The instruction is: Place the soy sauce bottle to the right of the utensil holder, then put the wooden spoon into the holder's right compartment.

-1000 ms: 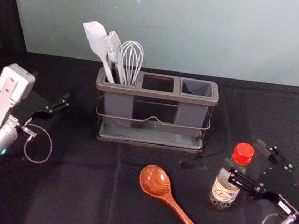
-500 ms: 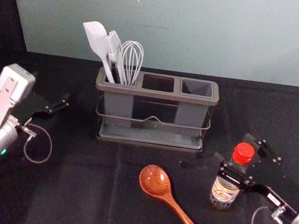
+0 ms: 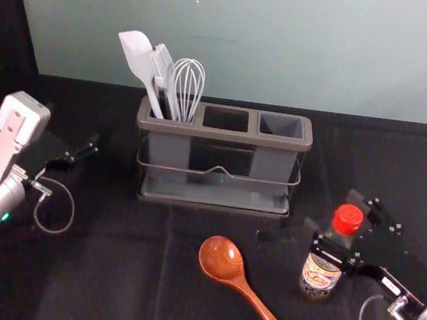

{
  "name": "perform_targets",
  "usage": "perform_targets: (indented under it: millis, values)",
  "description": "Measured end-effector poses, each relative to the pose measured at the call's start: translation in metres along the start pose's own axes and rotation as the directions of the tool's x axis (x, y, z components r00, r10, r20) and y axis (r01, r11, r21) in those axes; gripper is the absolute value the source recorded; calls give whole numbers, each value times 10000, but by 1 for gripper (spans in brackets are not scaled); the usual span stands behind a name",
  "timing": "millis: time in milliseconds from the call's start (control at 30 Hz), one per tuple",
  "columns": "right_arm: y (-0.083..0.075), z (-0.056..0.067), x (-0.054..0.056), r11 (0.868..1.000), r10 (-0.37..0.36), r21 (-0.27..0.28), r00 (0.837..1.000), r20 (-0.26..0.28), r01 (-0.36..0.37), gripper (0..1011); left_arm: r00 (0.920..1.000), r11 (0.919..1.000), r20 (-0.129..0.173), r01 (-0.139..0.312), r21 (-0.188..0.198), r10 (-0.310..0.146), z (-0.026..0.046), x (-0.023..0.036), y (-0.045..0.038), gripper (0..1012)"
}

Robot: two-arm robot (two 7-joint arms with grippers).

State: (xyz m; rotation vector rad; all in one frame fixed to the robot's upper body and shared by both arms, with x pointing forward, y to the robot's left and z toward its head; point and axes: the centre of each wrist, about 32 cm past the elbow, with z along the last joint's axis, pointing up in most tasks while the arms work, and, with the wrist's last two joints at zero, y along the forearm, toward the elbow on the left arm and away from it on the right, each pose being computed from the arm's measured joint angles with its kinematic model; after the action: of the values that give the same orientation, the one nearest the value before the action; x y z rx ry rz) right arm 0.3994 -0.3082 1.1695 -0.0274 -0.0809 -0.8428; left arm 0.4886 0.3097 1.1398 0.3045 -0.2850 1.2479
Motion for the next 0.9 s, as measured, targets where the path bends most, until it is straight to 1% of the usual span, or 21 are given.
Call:
perform_targets:
  millis: [433, 700, 800, 833, 900]
  values:
    - [-116, -7, -69, 9999, -118, -15, 9999, -48, 118, 1004, 10000, 10000, 0, 0, 0, 0, 0, 0, 0, 1005]
    - [-158, -11, -75, 9996, -266, 25, 9996, -19, 266, 997, 10000, 10000, -1, 0, 0, 0, 0, 0, 0, 1005]
    - [-163, -10, -73, 9994, -341, 54, 9994, 2, 341, 935, 10000, 10000, 0, 0, 0, 0, 0, 0, 0, 1005]
    - [-163, -8, -73, 9992, -389, 88, 9991, -167, 390, 761, 10000, 10000, 0, 0, 0, 0, 0, 0, 0, 1005]
    - [-162, -13, -72, 9992, -385, 87, 9991, -197, 386, 681, 10000, 10000, 0, 0, 0, 0, 0, 0, 0, 1005]
